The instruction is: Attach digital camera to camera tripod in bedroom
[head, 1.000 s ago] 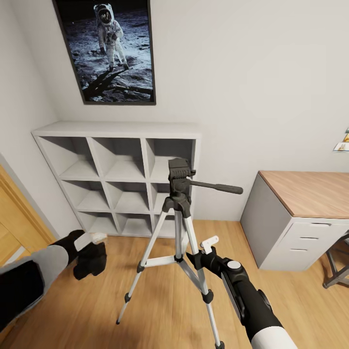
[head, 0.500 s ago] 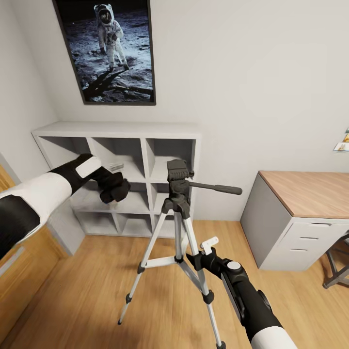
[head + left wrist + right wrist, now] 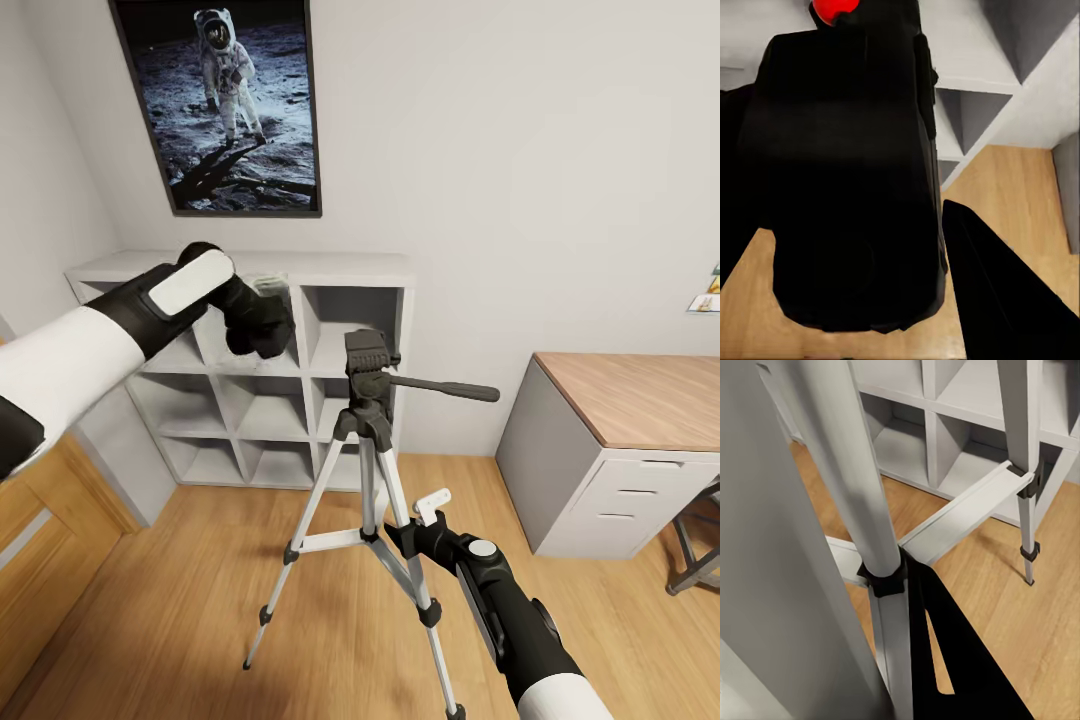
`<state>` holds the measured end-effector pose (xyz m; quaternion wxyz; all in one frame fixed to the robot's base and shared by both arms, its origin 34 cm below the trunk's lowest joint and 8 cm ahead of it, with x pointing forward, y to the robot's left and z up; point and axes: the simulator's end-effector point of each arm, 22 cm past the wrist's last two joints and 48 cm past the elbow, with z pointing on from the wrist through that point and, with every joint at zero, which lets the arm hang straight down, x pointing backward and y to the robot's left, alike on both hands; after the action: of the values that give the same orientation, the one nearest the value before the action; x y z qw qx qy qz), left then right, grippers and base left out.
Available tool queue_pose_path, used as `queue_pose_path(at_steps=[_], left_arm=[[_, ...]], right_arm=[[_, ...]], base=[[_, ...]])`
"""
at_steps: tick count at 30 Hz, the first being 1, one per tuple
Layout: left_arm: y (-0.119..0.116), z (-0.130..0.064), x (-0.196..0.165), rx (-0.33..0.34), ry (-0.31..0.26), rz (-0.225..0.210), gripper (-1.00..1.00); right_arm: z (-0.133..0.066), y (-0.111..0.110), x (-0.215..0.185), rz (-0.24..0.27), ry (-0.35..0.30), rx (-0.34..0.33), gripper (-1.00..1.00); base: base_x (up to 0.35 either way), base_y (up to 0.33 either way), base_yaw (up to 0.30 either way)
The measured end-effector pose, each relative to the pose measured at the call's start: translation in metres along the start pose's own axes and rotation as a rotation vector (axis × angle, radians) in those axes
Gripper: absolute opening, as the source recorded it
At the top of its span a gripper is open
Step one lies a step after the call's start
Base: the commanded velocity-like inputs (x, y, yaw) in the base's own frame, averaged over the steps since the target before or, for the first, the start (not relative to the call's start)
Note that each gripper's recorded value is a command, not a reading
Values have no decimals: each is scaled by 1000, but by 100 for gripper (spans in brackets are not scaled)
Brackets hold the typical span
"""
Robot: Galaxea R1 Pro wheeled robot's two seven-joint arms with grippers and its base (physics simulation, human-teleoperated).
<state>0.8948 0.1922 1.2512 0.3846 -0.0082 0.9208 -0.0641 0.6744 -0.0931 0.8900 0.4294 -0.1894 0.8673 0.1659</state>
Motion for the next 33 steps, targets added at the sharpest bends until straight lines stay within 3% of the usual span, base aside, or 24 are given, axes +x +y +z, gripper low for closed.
queue_pose_path(at_steps=[2, 4, 7, 9, 19, 23, 27, 33], left_arm=[[-19, -19, -20, 74, -45, -42, -100], [-53, -66, -61, 211, -157, -76, -100], [-75, -107, -90, 289, -260, -60, -100], [-81, -121, -98, 302, -299, -44, -100], [-80, -127, -105, 302, -330, -24, -100], [-90, -132, -107, 359, -350, 10, -100], [-115, -141, -107, 510, -376, 94, -100], [-130, -139, -99, 645, -398, 235, -100]], right_arm=[[0, 0, 0, 0, 0, 0, -100], [0, 0, 0, 0, 0, 0, -100], [0, 0, 1, 1, 0, -1, -100], [0, 0, 0, 0, 0, -1, -100], [0, 0, 0, 0, 0, -1, -100], [0, 0, 0, 0, 0, -1, -100], [0, -1, 0, 1, 0, -1, -100], [0, -1, 0, 0, -1, -1, -100]], base=[[0, 0, 0], [0, 0, 0], [0, 0, 0], [0, 0, 0], [0, 0, 0], [0, 0, 0], [0, 0, 0], [0, 0, 0]])
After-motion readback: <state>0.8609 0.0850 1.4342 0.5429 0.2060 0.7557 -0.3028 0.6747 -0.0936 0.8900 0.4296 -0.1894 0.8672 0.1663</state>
